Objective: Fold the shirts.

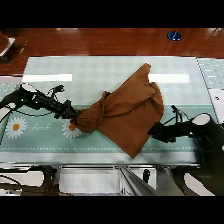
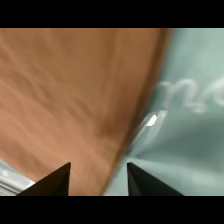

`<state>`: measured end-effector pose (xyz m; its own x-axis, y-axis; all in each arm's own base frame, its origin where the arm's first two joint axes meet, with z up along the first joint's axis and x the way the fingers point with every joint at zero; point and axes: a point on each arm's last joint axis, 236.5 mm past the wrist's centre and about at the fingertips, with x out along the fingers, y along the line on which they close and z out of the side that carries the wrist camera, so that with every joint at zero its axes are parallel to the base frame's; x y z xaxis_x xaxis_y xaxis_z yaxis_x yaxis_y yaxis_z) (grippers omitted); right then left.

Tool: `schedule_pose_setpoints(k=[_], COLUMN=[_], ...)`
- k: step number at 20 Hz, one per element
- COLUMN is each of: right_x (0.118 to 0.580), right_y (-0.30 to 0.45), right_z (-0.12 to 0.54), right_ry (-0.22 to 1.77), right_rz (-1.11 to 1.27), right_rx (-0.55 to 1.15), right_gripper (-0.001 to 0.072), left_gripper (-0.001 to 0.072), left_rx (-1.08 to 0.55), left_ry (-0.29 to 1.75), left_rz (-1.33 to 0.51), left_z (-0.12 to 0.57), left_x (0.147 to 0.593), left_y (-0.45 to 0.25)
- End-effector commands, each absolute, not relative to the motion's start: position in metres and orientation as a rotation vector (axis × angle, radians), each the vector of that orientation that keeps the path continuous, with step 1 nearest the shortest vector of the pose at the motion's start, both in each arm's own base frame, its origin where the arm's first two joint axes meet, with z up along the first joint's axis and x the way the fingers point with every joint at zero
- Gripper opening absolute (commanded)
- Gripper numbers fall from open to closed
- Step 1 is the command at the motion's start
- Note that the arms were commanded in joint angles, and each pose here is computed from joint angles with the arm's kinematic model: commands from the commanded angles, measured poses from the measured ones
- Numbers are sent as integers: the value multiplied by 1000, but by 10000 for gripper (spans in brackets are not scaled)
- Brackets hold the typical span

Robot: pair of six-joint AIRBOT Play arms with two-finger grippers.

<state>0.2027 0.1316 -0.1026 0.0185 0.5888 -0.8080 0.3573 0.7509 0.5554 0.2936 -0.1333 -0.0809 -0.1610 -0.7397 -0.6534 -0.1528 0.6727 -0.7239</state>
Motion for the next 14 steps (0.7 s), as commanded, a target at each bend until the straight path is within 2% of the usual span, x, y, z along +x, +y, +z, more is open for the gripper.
schedule_pose_setpoints(k=[1, 3, 6, 7, 8, 12, 14], right_x=[218, 239, 270, 280, 290, 303, 330], right_y=[154, 169, 190, 195, 198, 202, 193], right_z=[-112, -108, -85, -76, -72, -50, 0], right_ry=[1604, 1577, 1526, 1502, 1475, 1444, 1337], right_rz=[241, 276, 396, 429, 436, 482, 504], right_rx=[783, 758, 671, 629, 597, 540, 486], right_gripper=[414, 406, 345, 112, 21, 20, 20], left_gripper=[19, 19, 19, 19, 19, 19, 19], left_rx=[-731, -740, -799, -824, -850, -892, -909], left_ry=[1679, 1670, 1609, 1573, 1537, 1420, 1290], left_rz=[-606, -606, -637, -654, -670, -731, -788], left_z=[-81, -80, -67, -58, -49, -9, 38], left_x=[295, 297, 312, 321, 331, 357, 378], left_y=[-133, -135, -144, -148, -152, -159, -159])
